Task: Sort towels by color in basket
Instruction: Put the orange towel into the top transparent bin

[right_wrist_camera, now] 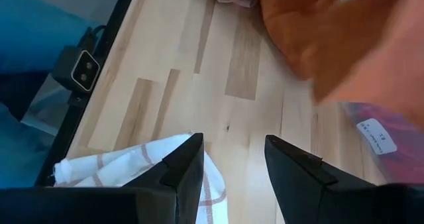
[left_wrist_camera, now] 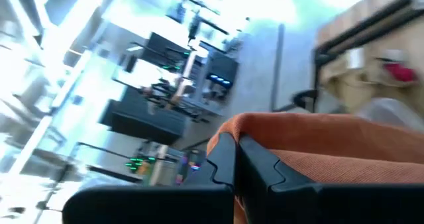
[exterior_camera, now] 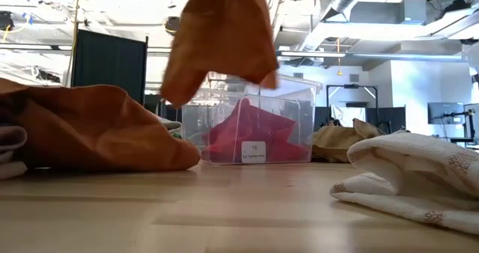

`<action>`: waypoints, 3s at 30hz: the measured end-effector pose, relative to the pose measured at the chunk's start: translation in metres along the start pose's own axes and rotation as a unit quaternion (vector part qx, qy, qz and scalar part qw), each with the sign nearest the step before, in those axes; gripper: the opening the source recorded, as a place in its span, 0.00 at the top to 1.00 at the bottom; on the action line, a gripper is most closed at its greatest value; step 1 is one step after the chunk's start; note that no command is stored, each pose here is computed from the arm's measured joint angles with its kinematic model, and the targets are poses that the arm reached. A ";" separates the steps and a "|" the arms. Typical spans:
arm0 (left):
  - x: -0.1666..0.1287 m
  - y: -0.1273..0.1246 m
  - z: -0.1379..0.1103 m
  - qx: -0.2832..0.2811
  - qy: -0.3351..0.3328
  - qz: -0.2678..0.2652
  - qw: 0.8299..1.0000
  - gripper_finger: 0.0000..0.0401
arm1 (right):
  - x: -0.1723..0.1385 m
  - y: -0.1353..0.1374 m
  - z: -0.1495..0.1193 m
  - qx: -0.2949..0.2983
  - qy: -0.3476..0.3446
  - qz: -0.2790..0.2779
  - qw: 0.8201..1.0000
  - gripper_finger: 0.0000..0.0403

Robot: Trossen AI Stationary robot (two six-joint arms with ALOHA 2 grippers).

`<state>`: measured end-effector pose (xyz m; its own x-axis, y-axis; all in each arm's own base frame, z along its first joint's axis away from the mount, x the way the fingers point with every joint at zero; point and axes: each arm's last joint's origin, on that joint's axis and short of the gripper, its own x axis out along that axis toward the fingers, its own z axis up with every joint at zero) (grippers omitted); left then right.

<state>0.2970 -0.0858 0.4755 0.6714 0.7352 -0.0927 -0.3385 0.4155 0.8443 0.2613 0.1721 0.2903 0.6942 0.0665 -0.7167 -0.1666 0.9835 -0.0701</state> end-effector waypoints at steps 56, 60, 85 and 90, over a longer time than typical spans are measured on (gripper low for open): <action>0.190 -0.150 -0.180 -0.104 0.021 -0.377 0.920 1.00 | 0.009 0.001 -0.005 0.017 -0.018 0.004 1.000 0.54; 0.200 -0.176 -0.190 -0.087 0.044 -0.406 0.909 1.00 | 0.010 -0.003 -0.003 0.023 -0.020 0.001 1.000 0.54; 0.195 -0.190 -0.203 -0.051 0.098 -0.524 0.845 0.59 | 0.017 -0.021 0.005 0.044 -0.040 -0.017 0.998 0.54; 0.192 -0.169 -0.178 -0.051 0.090 -0.526 0.844 0.41 | 0.017 -0.021 0.005 0.043 -0.040 -0.017 0.998 0.54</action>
<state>0.3657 0.0810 0.2213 0.5280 -0.0034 -0.8492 0.3207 0.9267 0.1957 0.2800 0.1536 0.2836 0.7525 0.0422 -0.6572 -0.0828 0.9961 -0.0309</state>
